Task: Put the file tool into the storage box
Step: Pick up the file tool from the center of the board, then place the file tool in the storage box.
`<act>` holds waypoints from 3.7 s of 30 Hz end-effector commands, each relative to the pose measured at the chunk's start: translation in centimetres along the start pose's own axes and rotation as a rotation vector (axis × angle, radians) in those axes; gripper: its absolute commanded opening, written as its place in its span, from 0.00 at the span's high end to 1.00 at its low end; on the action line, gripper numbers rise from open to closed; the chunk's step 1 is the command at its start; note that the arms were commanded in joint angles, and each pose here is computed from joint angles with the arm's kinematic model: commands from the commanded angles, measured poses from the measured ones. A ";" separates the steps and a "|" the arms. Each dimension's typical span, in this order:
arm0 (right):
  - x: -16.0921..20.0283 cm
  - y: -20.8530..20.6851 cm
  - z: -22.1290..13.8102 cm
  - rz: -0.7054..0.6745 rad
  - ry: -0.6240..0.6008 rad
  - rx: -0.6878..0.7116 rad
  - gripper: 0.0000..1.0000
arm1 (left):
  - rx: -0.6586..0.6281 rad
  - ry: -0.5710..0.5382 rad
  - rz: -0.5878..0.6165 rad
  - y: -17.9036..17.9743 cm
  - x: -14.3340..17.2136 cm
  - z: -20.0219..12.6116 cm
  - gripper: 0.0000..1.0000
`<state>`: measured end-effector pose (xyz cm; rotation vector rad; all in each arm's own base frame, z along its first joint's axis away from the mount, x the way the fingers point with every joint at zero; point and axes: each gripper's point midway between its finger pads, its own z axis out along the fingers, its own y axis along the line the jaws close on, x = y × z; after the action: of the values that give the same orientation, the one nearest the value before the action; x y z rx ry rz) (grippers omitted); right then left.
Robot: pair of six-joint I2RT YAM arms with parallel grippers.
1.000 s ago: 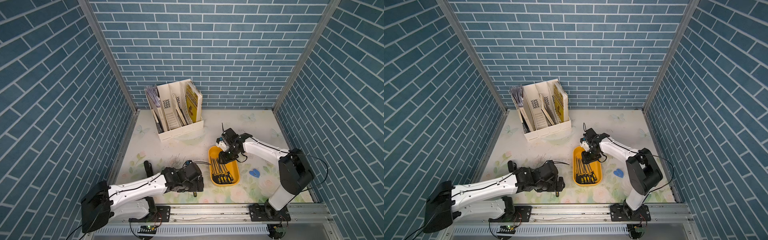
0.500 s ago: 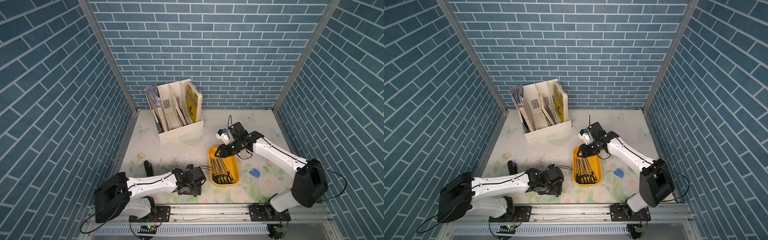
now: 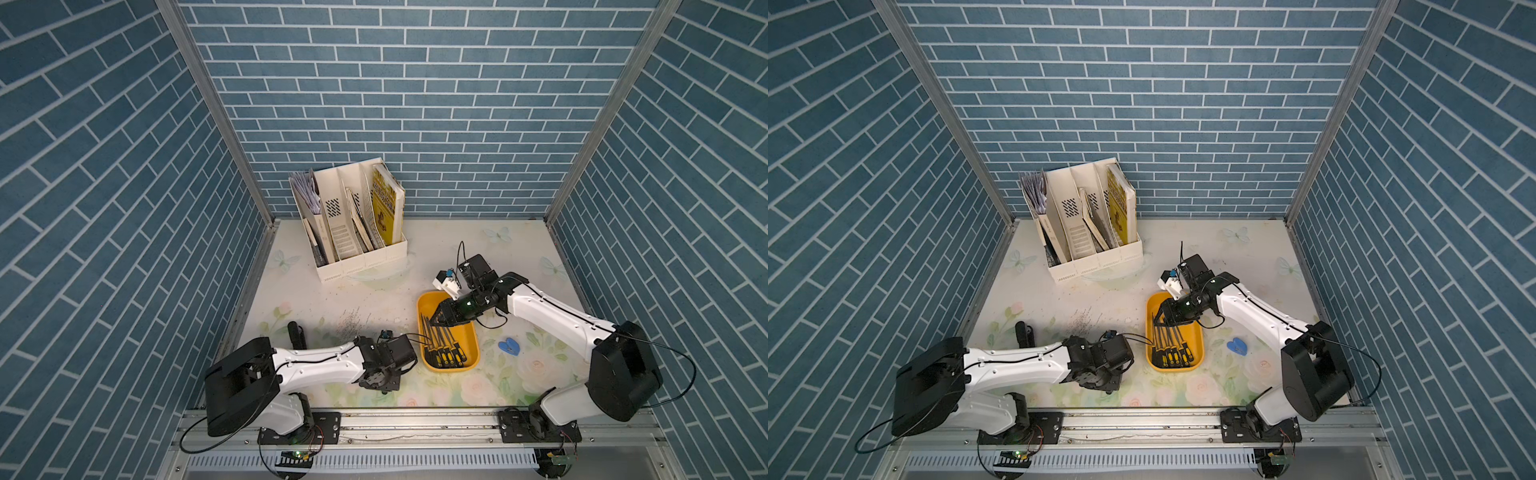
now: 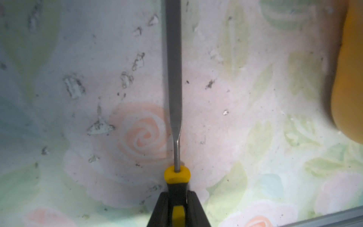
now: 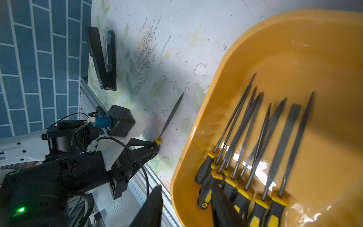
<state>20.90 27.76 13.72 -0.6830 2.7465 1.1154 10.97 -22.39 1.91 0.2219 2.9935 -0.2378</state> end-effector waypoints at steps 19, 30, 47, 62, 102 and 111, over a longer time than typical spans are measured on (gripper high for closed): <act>-1.8 5.2 0.2 0.212 -0.158 -0.306 0.57 | 0.345 -0.150 0.130 -5.7 -2.3 -10.4 1.00; -1.3 5.7 2.3 0.235 -0.147 -0.314 0.61 | 0.369 -0.159 0.133 -6.6 -2.7 -10.9 1.00; -1.6 4.3 2.0 0.232 -0.133 -0.250 1.00 | 0.354 -0.266 0.098 -6.4 -4.9 -14.8 0.00; -3.3 -5.8 -6.5 0.059 -0.031 0.266 1.00 | 0.322 -0.375 -0.071 -1.8 -5.5 -16.7 0.00; -5.0 -7.9 -5.0 0.003 -0.040 0.484 0.63 | 0.234 -0.401 -0.133 0.0 -6.6 -14.3 0.00; -8.2 -6.4 -17.9 -0.119 -0.595 0.718 0.51 | 0.173 -0.979 -0.425 7.9 -11.6 -24.2 0.00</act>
<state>31.24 17.45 22.43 -0.4436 2.4336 0.3308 18.66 -16.65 23.14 -0.2345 2.2313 -0.6186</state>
